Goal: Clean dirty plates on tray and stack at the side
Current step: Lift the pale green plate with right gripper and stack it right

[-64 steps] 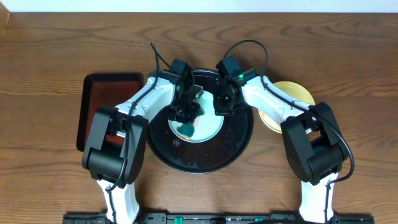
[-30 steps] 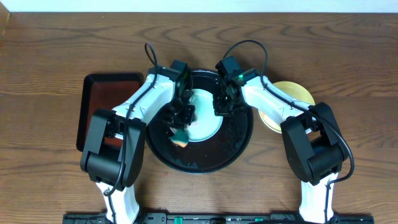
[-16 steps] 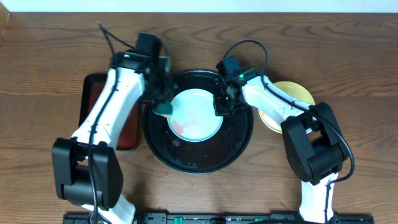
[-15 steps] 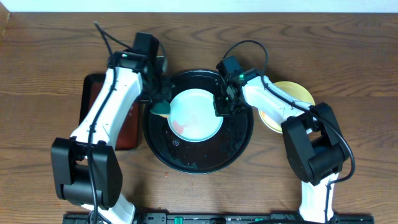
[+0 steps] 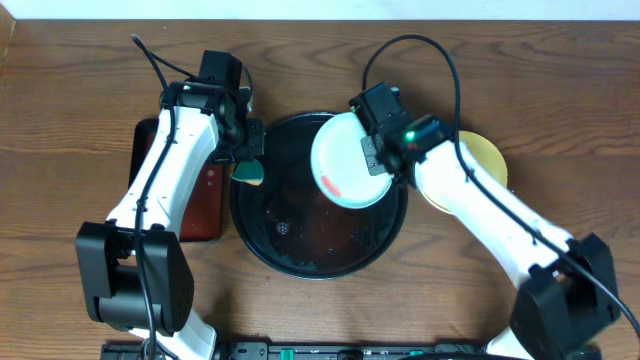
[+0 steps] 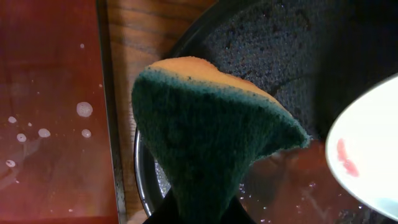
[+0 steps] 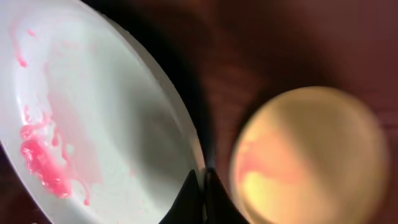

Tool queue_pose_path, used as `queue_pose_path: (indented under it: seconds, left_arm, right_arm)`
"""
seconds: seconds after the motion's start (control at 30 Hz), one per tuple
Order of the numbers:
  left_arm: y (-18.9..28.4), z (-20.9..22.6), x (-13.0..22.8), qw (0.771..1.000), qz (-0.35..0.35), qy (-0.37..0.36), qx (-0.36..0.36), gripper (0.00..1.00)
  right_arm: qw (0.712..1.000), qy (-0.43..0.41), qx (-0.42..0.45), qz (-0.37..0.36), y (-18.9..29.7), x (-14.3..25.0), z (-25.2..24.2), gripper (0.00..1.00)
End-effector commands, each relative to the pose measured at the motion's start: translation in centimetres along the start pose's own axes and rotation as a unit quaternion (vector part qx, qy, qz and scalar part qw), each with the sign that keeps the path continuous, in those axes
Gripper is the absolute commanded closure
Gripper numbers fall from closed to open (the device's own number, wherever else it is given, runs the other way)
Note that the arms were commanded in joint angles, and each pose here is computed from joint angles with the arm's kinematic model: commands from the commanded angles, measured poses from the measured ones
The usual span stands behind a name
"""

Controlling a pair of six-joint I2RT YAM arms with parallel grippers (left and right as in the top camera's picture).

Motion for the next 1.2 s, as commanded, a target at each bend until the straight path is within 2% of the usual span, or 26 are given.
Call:
queue_pose_path:
  seconds: [0.0,0.23,0.47,0.6,0.7,0.93,1.0,1.17]
  left_arm:
    - [0.3,0.3,-0.4,1.000,-0.007,0.008,-0.007,0.92]
    - [0.3,0.3,-0.4,1.000,-0.007,0.008,-0.007,0.92]
    - [0.3,0.3,-0.4,1.000,-0.009,0.007,-0.007,0.92]
    - [0.3,0.3,-0.4,1.000,-0.009,0.007,-0.007,0.92]
    - [0.3,0.3,-0.4,1.000,-0.009,0.007,-0.007,0.92]
    - [0.3,0.3,-0.4,1.000,-0.009,0.007,-0.007,0.93]
    - [0.3,0.3,-0.4,1.000,-0.009,0.007,-0.007,0.92]
    - [0.3,0.3,-0.4,1.000,-0.009,0.007,-0.007,0.92]
  right_arm:
    - [0.989,0.027,0.111,-0.099,3.3,-2.2,-2.0,0.99]
    - [0.956,0.063,0.201,-0.203,8.0,-2.9,-1.3,0.99]
    - [0.905,0.087,0.288,-0.300,12.6,-3.1,-0.5,0.99]
    - [0.882,0.091,0.314,-0.338,14.6,-3.0,0.0,0.99]
    - [0.876,0.093,0.320,-0.349,15.2,-2.8,0.3,0.99]
    - [0.887,0.075,0.295,-0.348,14.7,-2.6,0.7,0.99]
    - [0.909,0.081,0.258,-0.316,13.3,-2.1,1.3,0.99]
    - [0.979,0.092,0.101,-0.150,7.9,1.0,3.3,0.99]
Point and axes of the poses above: each gripper's point midway between its finger pads, its own y axis back along the fingers, its own z axis along the line the jaws close on, x = y × z, the point moved 2 cm from there along y, back along the fingers, and after that the axes turned 12 degrees about -y, right-handed, at the moved point
